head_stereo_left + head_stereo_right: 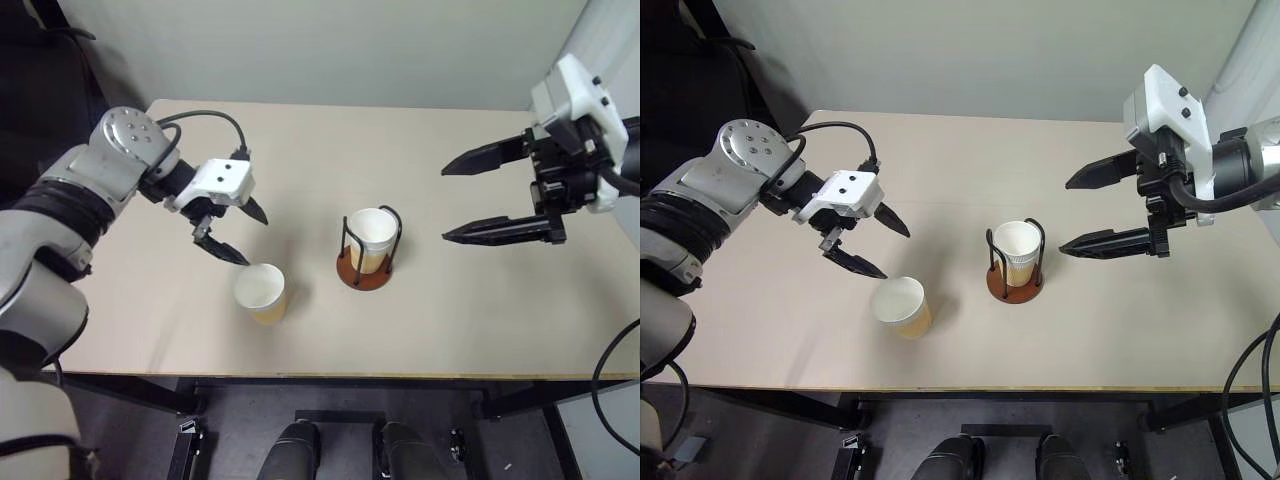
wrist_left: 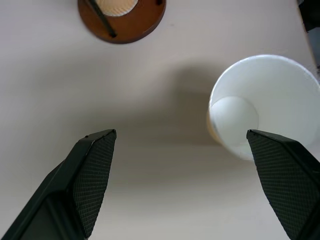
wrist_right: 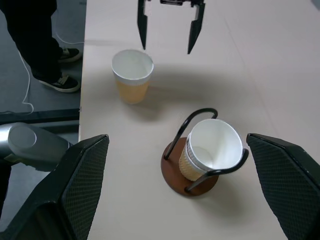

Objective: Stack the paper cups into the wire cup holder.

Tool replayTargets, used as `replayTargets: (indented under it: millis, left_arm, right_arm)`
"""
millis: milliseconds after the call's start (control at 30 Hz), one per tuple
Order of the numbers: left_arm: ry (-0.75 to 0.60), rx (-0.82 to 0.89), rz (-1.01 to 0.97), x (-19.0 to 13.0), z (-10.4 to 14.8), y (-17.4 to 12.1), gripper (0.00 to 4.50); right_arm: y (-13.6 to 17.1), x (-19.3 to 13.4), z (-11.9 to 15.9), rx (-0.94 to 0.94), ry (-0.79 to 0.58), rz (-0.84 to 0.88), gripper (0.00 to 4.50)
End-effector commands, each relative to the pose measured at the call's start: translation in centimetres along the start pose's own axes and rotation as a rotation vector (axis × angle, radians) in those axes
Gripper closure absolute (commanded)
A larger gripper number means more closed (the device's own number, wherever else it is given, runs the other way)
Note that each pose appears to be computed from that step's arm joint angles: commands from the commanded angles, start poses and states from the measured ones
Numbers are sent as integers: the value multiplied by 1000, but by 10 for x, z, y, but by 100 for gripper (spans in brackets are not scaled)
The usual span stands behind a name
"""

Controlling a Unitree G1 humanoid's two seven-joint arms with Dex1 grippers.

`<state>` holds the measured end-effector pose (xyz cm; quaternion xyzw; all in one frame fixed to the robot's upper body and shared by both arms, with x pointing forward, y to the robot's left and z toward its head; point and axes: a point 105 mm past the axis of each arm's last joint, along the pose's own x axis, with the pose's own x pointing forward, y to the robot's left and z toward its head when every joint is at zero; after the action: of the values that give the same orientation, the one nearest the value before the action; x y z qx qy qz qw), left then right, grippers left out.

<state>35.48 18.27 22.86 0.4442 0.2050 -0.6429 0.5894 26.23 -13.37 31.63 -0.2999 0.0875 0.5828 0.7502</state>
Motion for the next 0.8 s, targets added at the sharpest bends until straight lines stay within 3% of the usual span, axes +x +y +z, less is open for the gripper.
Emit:
replayTargets:
  millis: [33, 800]
  left_arm:
    - [-32, 1, -20, -5, 5, -5, 0]
    - [-95, -49, -18, 0, -2, -17, 0]
  right_arm:
    - [-1, -10, 7, -36, -16, -42, 2]
    - [-8, -6, 8, -75, -42, -33, 2]
